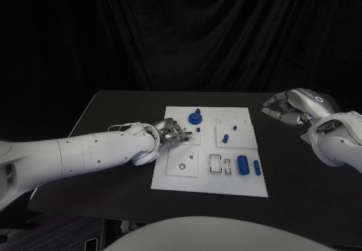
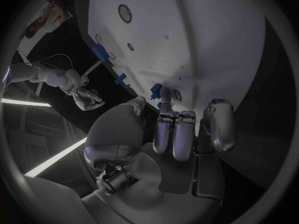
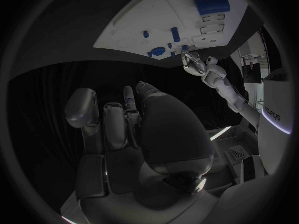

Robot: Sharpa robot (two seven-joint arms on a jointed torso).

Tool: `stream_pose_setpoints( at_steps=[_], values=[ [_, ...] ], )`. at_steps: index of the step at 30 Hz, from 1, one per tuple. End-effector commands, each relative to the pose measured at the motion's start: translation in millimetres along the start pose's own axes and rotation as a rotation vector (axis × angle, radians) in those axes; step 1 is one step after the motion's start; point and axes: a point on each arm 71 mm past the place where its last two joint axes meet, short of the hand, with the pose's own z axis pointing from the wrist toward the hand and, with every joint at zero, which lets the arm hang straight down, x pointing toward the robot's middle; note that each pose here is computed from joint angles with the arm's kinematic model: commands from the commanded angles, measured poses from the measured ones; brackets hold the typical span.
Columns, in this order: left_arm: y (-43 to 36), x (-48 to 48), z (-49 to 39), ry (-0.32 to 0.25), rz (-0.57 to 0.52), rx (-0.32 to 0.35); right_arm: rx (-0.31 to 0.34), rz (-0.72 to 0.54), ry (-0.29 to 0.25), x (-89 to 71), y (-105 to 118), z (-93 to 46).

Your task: Assemble the parts on the task board

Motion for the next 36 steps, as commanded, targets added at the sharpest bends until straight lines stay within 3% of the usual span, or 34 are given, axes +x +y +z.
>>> stream_pose_setpoints(
  at_steps=[1,13,28,36],
  values=[
    [7.9,11.2,-1.2,0.066,0.008,-0.040,0.021,-0.002,0.006,1.0,-2,-0.6],
    [7.7,10.9,-0.7,0.061,0.008,-0.034,0.025,-0.002,0.006,0.9,-2,-0.9],
    [0.4,-6.1,-8.1,-0.143,-0.032,0.124,0.022,-0.001,-0.004,-0.4,-2,-2.0],
    [-6.3,-22.4,-16.0,-0.220,-0.034,0.203,0.021,-0.001,-0.006,-0.4,-2,-1.6]
  ],
)
